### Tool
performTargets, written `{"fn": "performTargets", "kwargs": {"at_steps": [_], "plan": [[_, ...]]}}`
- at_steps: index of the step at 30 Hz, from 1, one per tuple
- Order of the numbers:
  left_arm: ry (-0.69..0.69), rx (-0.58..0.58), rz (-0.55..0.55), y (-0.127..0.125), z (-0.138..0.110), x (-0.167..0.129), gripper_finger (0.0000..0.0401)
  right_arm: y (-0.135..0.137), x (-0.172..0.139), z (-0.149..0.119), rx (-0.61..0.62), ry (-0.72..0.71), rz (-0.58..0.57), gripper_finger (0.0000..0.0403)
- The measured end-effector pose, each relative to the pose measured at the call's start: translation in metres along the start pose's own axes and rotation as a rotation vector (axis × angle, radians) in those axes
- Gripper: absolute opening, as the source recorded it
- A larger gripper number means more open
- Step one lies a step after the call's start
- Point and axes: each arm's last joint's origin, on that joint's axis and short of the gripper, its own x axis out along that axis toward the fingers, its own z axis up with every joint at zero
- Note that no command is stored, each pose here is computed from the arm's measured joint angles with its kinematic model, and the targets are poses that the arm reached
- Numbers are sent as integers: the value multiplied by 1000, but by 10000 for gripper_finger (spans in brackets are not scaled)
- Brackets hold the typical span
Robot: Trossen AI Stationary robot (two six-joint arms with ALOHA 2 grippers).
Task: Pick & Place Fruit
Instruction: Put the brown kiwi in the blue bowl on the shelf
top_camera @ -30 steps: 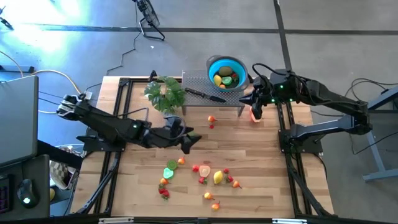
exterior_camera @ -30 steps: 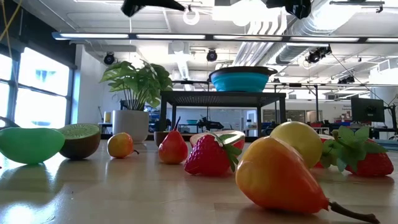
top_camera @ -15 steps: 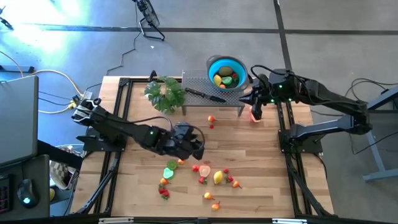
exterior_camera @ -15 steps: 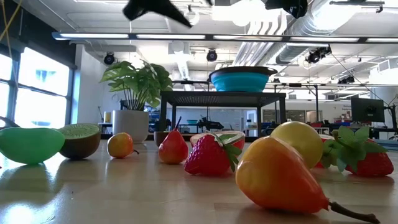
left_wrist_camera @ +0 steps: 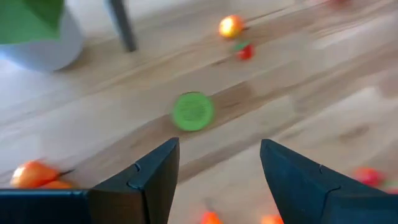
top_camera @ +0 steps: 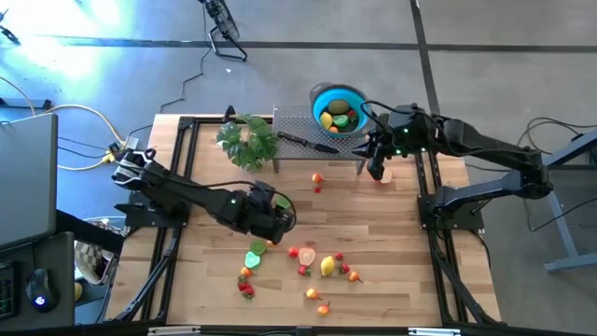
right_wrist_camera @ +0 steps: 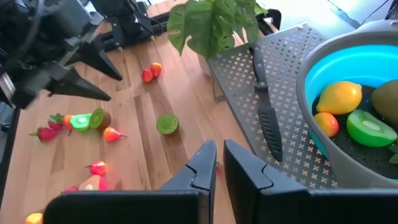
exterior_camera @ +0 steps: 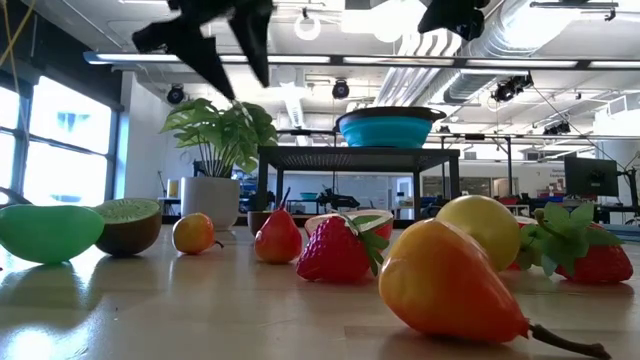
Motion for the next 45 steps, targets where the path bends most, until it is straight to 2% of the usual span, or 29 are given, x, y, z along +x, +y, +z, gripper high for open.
{"fn": "performTargets", "kwargs": {"at_steps": [5,16,27,38,45], "plan": [[16,12,39,-1,-1,12,218,-1,4,0,-2,10,-10,23],[32,-16,38,0,7,16,219,-1,3,0,-6,9,-10,23],[263,-117,100,2,19,50,219,-1,3,0,-6,10,-10,23],[280,-77,196,4,12,69,219,-1,3,-2,-9,26,-13,23],[323,-101,149,-1,10,71,219,-1,3,-2,-9,25,-12,23]]}}
